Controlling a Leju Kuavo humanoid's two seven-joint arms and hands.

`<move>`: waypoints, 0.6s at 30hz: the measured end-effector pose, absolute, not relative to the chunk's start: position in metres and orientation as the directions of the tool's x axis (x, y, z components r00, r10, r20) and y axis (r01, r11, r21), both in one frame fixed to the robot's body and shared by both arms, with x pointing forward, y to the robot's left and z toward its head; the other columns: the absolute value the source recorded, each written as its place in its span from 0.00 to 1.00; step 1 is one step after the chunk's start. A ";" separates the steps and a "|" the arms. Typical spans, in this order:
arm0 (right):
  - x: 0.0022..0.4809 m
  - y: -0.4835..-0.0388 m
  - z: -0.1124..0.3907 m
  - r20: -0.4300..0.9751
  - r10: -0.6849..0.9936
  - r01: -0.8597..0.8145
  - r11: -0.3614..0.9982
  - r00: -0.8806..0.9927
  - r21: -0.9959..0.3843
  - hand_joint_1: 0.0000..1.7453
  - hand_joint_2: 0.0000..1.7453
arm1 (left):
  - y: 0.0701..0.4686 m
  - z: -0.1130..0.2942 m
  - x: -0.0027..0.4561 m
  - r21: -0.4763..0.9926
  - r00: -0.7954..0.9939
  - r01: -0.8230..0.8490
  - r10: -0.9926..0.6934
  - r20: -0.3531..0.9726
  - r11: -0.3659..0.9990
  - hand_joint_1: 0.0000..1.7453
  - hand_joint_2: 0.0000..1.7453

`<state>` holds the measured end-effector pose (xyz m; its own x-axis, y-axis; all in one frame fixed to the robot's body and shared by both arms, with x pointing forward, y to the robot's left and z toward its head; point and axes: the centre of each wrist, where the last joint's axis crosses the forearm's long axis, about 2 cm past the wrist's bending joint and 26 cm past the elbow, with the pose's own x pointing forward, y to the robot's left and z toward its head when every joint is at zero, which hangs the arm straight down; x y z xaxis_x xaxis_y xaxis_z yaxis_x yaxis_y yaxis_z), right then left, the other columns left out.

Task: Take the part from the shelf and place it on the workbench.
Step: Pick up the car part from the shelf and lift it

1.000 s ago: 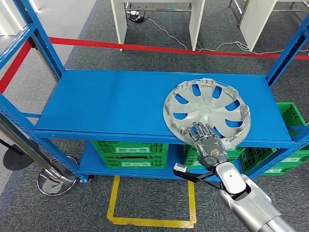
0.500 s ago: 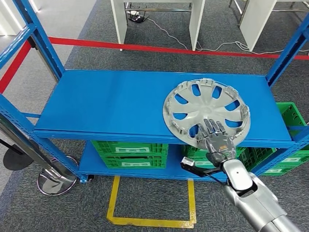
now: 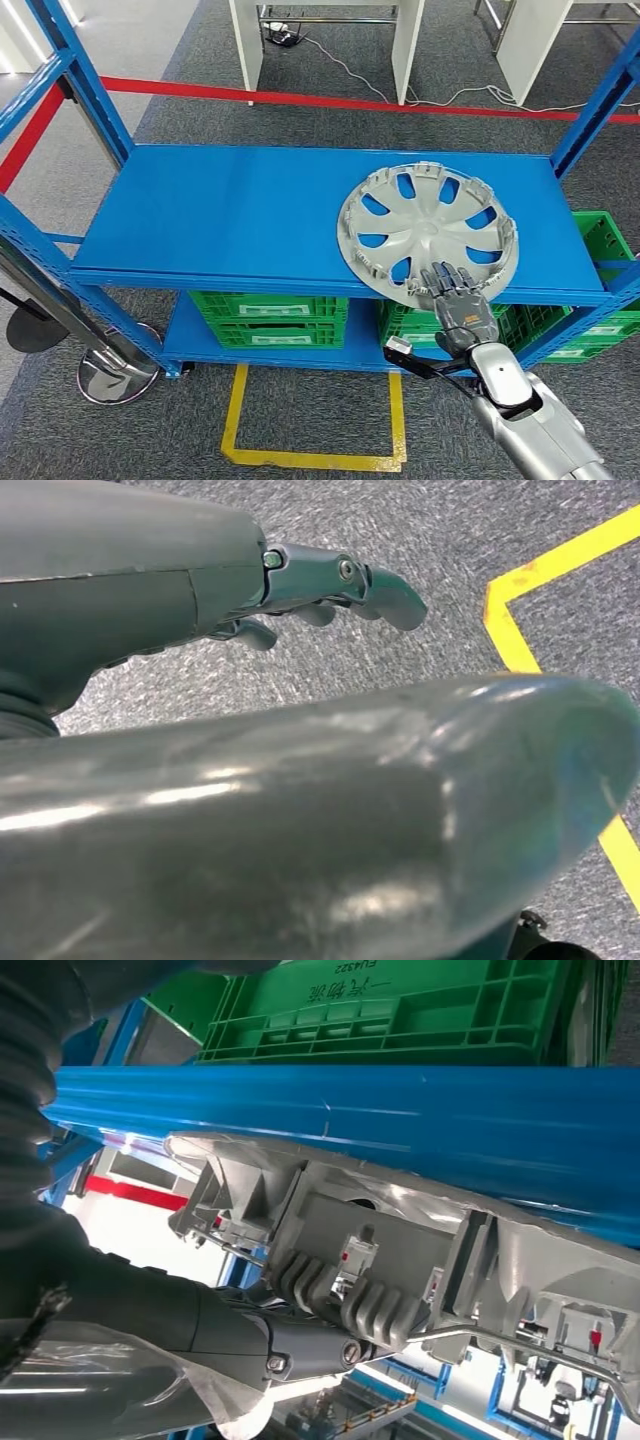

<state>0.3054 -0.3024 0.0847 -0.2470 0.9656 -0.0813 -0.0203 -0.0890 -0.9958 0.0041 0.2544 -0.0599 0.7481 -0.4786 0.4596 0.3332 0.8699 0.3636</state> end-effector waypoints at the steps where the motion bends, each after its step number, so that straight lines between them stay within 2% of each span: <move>1: 0.305 -0.302 0.084 -0.080 0.966 -0.021 -0.088 -0.247 -0.996 0.00 1.00 | 0.254 -0.060 0.004 0.364 0.748 0.333 -0.478 0.460 0.870 0.00 0.00; 9: 0.304 -0.301 0.083 -0.067 0.965 -0.028 -0.077 -0.255 -0.997 0.00 1.00 | 0.255 -0.060 0.005 0.365 0.750 0.328 -0.475 0.460 0.871 0.00 0.00; 18: 0.296 -0.276 0.077 0.029 0.947 -0.058 0.011 -0.319 -0.998 0.00 1.00 | 0.254 -0.060 0.012 0.363 0.744 0.320 -0.469 0.476 0.875 0.00 0.00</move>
